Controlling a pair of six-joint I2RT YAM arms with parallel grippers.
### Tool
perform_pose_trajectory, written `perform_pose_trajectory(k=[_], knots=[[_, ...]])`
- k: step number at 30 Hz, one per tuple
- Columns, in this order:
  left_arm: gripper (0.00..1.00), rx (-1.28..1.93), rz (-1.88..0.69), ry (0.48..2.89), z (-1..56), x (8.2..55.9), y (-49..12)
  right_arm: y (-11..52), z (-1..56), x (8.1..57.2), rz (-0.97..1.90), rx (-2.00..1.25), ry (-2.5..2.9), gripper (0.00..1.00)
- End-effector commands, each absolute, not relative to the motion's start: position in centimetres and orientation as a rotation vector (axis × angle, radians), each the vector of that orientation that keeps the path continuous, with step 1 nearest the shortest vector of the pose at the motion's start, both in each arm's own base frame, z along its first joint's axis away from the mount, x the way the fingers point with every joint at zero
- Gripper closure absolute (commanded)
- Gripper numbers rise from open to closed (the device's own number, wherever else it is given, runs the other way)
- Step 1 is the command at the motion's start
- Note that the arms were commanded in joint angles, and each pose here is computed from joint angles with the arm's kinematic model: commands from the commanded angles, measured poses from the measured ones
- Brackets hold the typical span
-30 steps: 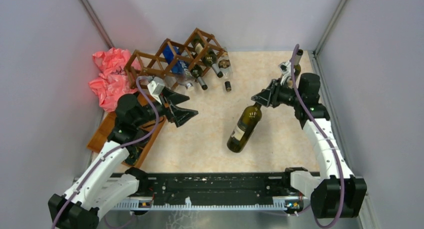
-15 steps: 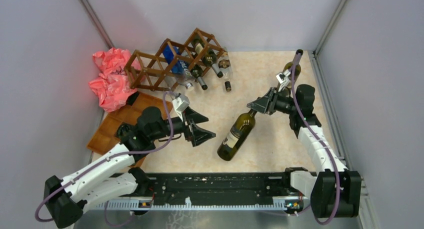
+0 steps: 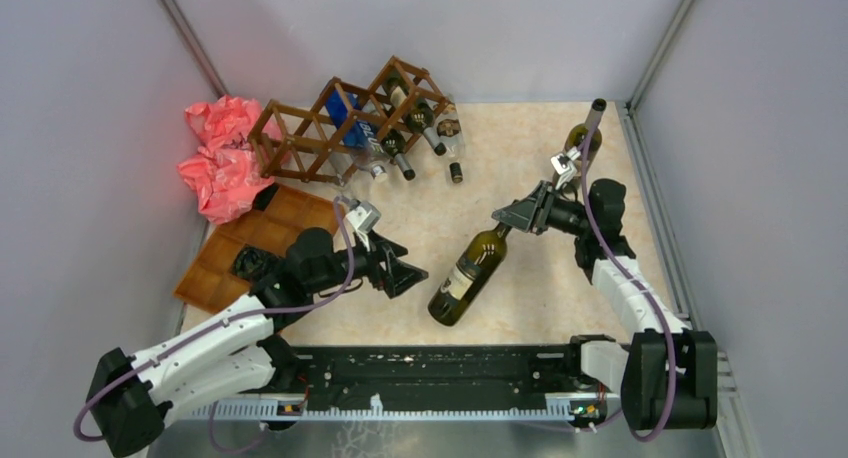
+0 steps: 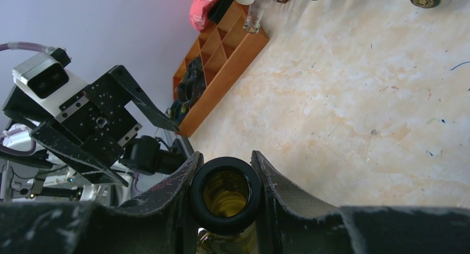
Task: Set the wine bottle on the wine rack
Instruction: Adjust the wine bottle at the center of the board.
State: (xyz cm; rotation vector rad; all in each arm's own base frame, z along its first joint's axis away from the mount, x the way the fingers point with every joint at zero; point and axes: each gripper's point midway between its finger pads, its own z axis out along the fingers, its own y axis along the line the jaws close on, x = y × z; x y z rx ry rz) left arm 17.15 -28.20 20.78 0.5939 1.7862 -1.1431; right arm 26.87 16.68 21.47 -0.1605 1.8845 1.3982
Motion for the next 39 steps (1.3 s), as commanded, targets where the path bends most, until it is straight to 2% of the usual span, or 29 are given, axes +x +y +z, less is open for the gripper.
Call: perform_pose_trajectory(k=[1, 13, 39], knots=[[0.01, 0.550, -1.180, 1.776, 21.0, 17.3, -28.7, 16.8, 23.9, 26.9, 1.432, -0.187, 1.808, 1.00], [0.01, 0.498, -1.265, 1.835, 19.2, 16.8, -29.4, 16.1, 23.6, 27.3, 1.413, -0.155, 1.804, 1.00], [0.01, 0.555, -1.266, 1.928, 17.2, 16.7, -30.9, 16.0, 23.4, 27.4, 1.417, -0.141, 1.806, 1.00]])
